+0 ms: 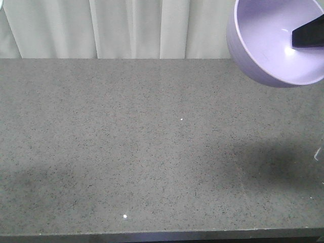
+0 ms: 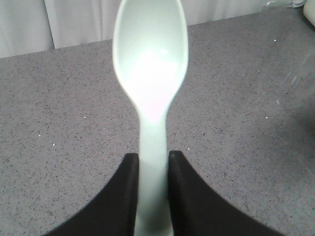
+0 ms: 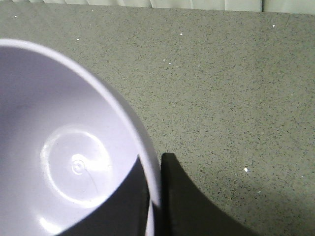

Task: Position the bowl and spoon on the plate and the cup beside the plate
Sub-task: 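Drive the base away from the counter, holding spoon and bowl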

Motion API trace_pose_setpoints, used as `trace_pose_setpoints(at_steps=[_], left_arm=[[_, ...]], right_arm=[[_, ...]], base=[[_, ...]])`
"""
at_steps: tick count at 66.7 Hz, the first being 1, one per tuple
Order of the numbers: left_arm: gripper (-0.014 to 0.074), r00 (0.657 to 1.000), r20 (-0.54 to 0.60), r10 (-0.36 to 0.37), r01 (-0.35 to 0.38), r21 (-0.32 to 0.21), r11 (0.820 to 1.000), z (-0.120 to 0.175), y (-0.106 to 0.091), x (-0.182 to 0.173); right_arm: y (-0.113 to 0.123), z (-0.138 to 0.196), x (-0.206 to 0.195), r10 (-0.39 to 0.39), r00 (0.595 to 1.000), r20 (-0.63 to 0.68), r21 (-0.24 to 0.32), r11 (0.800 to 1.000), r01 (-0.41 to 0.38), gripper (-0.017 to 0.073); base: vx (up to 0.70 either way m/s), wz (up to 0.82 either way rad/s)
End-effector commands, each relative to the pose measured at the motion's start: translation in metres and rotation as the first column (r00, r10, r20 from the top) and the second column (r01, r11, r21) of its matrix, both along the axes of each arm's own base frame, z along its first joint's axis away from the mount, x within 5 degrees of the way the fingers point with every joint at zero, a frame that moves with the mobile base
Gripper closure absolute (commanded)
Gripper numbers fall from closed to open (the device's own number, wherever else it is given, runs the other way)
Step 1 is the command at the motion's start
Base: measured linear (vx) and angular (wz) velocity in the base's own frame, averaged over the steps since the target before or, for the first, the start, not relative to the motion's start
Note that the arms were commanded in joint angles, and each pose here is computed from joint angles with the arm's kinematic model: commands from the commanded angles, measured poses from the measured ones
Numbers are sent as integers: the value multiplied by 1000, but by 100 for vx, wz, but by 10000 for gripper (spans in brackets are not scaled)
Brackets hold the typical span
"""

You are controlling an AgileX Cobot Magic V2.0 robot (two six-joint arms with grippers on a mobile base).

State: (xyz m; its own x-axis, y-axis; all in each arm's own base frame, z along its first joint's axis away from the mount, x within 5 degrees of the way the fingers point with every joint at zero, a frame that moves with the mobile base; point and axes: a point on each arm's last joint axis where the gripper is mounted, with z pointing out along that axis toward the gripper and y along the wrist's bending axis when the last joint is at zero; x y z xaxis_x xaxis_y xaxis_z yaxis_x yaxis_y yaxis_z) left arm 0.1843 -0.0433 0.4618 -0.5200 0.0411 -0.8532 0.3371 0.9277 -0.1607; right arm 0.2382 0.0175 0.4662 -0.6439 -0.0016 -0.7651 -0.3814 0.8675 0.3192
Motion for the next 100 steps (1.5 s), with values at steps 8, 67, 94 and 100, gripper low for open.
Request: trace_pose_setpoints(at_steps=[8,67,94,100], left_arm=[[601,996,93,12,-8,-39,999,15,0,-5],[601,996,93,12,-8,-39,999,15,0,-5],[601,996,93,12,-8,-39,999,15,0,-5],[601,996,93,12,-8,-39,999,15,0,-5]], right_arm=[[3,18,-8,-7,995,95,37,999,4,566],[3,18,-8,-7,995,95,37,999,3,566],[3,18,-8,-7,995,95,37,999,3,566],[3,18,-8,-7,995,95,37,999,3,566]], base=[[0,0],[0,-1],[-1,-10],[-1,-18]])
